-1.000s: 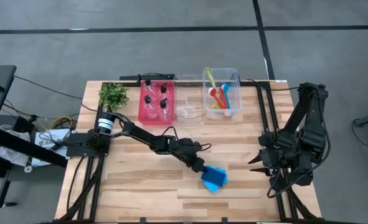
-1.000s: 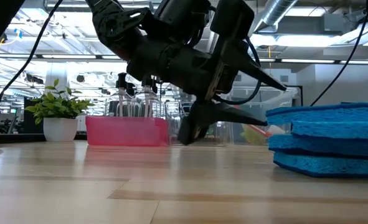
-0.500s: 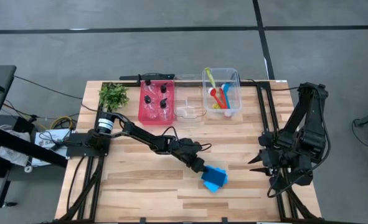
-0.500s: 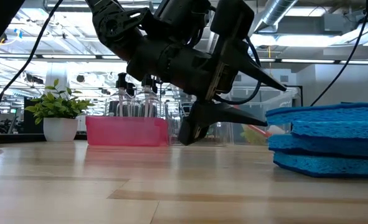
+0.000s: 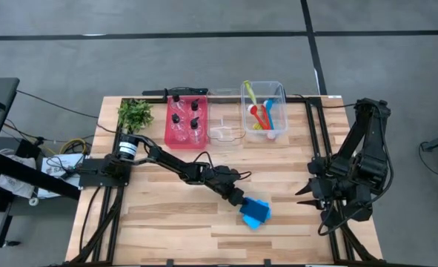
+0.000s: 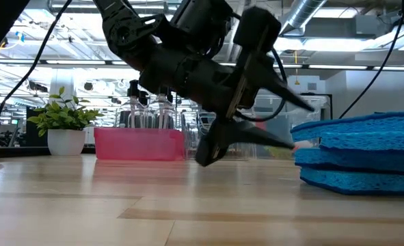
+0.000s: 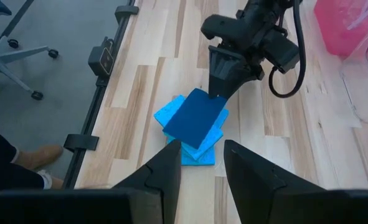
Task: Pick & Place Kitchen Sink Supplies
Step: Put the blue sponge into the transparent bin
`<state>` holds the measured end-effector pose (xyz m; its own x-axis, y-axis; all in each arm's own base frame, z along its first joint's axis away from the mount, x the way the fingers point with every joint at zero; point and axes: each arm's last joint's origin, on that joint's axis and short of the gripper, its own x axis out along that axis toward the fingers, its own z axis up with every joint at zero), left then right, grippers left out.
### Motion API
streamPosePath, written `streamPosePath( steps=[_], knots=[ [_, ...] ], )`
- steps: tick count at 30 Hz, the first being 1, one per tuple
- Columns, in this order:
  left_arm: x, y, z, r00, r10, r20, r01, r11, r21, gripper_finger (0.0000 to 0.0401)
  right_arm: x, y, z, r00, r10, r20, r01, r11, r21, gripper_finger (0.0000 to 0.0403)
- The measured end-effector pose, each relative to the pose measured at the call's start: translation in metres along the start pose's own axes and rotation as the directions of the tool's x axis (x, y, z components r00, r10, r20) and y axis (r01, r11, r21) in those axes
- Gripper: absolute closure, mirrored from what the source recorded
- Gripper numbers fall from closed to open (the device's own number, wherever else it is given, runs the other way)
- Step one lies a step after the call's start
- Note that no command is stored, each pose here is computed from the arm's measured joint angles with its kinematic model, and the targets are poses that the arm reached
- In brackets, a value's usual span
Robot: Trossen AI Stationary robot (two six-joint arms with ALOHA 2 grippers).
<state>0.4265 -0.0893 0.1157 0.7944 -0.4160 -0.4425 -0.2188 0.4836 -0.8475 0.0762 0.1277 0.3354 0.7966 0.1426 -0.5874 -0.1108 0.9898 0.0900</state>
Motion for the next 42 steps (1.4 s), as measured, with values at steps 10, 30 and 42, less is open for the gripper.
streamPosePath(
  steps=[10,30,42],
  knots=[
    [0.0000,-0.0011,0.0003,1.000,-0.006,0.007,0.006,1.000,0.003,0.0197,0.0000,0.0000,0.0000,1.000,0.000,0.000,0.000,1.000,0.000,0.0288],
    [0.0009,-0.0067,0.0039,1.000,-0.024,0.020,0.023,1.000,0.020,0.0296,0.0000,0.0000,0.0000,1.000,0.000,0.000,0.000,1.000,-0.001,0.0288],
    [0.0006,-0.0062,0.0051,0.999,-0.024,0.023,0.022,0.997,0.079,0.0372,0.0000,0.0000,0.0000,1.000,0.000,0.000,0.000,1.000,-0.001,0.0288]
  ],
)
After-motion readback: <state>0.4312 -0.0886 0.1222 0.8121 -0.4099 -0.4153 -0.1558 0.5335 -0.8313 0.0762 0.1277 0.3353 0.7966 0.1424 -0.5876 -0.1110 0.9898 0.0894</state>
